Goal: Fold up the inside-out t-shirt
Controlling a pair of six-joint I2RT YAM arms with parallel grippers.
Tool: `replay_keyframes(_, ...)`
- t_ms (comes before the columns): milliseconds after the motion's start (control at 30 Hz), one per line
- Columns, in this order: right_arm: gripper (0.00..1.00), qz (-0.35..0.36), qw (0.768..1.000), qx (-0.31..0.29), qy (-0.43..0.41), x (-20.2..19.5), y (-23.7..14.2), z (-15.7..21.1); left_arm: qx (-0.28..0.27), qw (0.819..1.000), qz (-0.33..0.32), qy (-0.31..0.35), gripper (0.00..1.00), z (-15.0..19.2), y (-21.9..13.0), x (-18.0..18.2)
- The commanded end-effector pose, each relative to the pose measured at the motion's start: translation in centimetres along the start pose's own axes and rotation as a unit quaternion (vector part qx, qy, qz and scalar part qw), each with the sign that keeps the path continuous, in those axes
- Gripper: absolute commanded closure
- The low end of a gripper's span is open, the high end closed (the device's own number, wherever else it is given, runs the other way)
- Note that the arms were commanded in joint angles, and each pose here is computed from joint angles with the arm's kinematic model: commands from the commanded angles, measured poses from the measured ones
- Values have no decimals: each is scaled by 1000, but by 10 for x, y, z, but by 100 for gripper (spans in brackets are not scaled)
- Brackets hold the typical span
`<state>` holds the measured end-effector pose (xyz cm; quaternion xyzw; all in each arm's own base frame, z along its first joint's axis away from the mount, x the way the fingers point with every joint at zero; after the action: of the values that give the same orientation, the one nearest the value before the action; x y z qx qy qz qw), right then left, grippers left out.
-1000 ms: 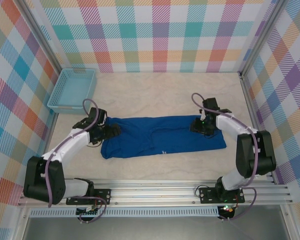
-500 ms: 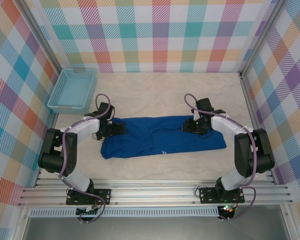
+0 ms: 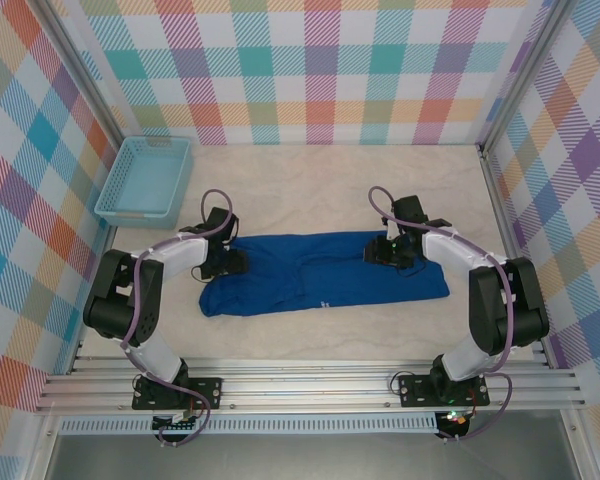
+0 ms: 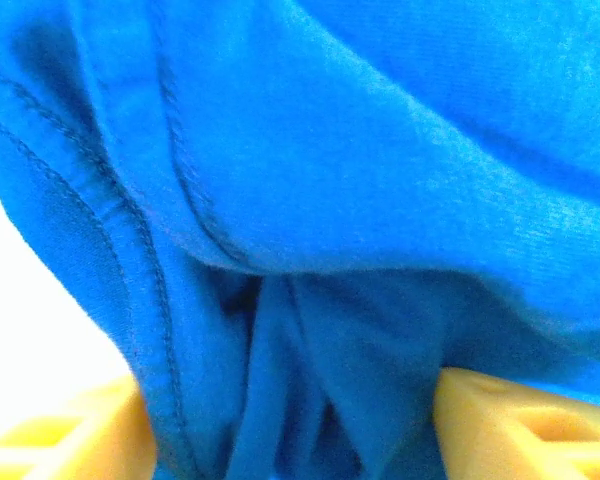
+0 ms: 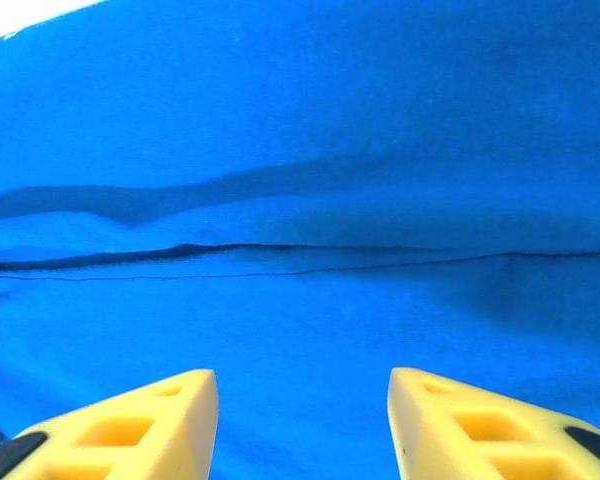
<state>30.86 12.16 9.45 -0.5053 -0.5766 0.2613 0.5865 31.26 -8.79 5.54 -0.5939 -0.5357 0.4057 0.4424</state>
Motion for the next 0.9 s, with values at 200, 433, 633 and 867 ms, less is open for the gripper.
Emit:
replay_keyframes(200,52,-3,1000,6,3,3,1,1,53,995,88,-12,67,28,33,-28)
replay_keyframes(433,53,-2,1000,7,5,5,-2,0,36,996,77,-16,90,15,29,-21)
replay_keyframes(633,53,5,1000,-5,-2,7,-14,-3,25,998,54,-37,100,1,11,-1)
replay_keyframes(867,52,0,999,-29,-28,18,-36,-13,28,997,-43,-58,100,-4,-37,29)
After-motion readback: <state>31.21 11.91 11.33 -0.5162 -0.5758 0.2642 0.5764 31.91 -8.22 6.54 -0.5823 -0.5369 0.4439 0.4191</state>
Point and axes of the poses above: each hand's point on the last joint's axis, 136 mm out from that joint toward the fingers, its own y axis out along the fingers, its own x axis along the line the jaws close on, z = x × y, the point moved 4 cm from there along -y, back along the fingers, and after that the axes turned 13 degrees about y, right-handed, at the moved point
